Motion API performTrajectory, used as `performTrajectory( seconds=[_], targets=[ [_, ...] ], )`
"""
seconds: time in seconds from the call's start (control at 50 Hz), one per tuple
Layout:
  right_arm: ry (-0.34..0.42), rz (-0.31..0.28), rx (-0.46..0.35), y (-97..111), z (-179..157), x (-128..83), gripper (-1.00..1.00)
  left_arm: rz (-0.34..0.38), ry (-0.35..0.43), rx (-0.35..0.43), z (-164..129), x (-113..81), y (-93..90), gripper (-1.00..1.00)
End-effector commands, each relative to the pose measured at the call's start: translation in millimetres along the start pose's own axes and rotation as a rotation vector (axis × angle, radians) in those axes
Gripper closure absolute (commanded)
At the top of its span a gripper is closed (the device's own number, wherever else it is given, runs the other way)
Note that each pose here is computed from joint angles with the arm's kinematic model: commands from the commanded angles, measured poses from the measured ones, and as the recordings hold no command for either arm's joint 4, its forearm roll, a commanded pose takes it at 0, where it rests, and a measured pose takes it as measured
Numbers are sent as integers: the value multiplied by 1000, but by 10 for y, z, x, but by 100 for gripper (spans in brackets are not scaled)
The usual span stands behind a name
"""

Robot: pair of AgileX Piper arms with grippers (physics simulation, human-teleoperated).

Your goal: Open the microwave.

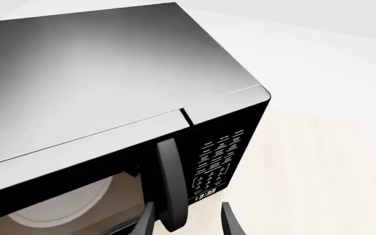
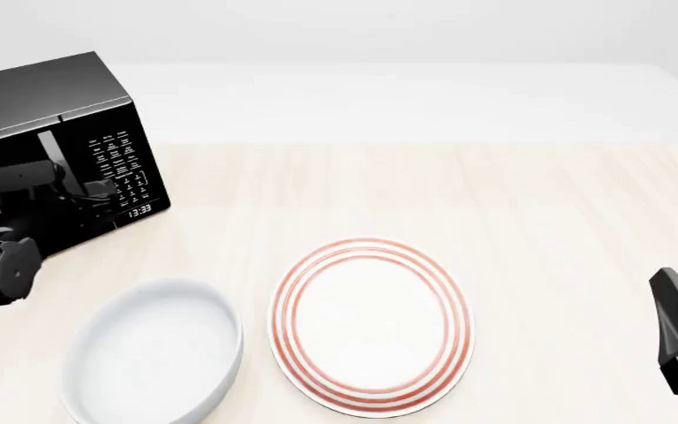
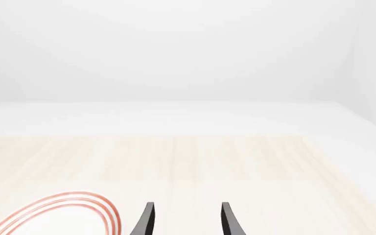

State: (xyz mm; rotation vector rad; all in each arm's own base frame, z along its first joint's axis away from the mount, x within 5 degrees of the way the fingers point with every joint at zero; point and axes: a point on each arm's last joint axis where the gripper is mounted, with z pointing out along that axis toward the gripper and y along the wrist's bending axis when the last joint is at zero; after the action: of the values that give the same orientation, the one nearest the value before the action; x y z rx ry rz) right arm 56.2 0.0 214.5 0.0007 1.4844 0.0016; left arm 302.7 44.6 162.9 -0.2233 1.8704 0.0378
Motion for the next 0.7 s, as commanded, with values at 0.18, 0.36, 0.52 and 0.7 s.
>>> performTrajectory(
  seconds=[0.18,0.36,0.52,0.7],
  targets=[
    [0,0,0,0,0,0,-100,-7,10,0,67,28,0,-100],
    [0,0,0,0,0,0,-100,-6,9,2,72,9,-8,-100],
    [0,0,0,0,0,0,-100,-9,9,2,74,3,-10,-100],
    [0,0,0,0,0,0,-100,-9,4,-7,69,-8,22,100]
  ],
)
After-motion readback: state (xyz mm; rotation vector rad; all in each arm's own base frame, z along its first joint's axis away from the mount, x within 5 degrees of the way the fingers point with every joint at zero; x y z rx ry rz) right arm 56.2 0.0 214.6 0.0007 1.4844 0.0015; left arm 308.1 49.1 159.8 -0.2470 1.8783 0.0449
